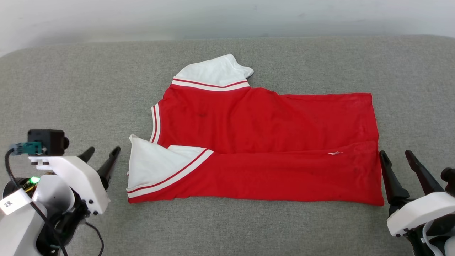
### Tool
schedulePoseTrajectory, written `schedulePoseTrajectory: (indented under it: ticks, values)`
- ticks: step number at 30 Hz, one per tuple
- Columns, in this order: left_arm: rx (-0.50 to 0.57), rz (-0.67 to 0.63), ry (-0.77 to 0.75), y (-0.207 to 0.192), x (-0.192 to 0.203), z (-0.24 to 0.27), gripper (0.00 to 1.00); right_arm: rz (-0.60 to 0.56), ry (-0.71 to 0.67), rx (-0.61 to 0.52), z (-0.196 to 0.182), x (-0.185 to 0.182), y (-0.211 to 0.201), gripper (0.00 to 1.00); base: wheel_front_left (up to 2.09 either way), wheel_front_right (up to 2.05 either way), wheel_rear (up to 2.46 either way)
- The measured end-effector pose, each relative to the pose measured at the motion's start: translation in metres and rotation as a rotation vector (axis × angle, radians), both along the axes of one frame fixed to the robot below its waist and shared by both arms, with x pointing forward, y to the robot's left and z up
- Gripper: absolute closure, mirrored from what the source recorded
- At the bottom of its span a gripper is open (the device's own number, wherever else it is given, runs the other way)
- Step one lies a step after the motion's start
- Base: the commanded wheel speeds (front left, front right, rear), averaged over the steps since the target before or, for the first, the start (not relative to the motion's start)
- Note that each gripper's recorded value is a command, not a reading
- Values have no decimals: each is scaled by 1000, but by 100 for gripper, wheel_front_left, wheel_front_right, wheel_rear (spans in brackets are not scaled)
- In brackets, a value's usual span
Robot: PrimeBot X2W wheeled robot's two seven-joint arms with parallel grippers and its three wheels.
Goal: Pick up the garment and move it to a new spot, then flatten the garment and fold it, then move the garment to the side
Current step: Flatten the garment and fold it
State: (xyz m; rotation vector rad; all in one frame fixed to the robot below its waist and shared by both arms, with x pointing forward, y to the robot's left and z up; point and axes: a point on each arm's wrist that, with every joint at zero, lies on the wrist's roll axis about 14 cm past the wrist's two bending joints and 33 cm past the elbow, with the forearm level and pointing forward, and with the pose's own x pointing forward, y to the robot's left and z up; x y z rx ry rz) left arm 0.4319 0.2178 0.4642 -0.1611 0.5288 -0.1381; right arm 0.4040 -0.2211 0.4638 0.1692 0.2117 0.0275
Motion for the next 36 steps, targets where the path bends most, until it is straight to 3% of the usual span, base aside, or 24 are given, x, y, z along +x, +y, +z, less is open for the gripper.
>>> schedulePoseTrajectory:
  ticks: [7,21,23,25,30,36]
  values:
    - [11,-138,203,-27,-27,-19,0,-12,1,6,2,-3,2,0,0,0,0]
    - [-41,-213,531,-53,-50,-97,0,-67,44,0,-13,-6,-14,0,0,0,0]
    - [-46,-233,554,-56,-50,-101,94,-76,43,-3,-13,-7,-17,0,0,0,0]
    - [-44,-248,569,-58,-50,-104,100,-86,41,-5,-12,-8,-21,0,0,0,0]
    - [-67,-257,568,-68,-50,-105,100,-105,39,-6,-8,-10,-29,0,0,0,0]
    - [-73,-207,468,-63,-38,-91,100,-86,195,3,-23,-23,-38,0,0,0,0]
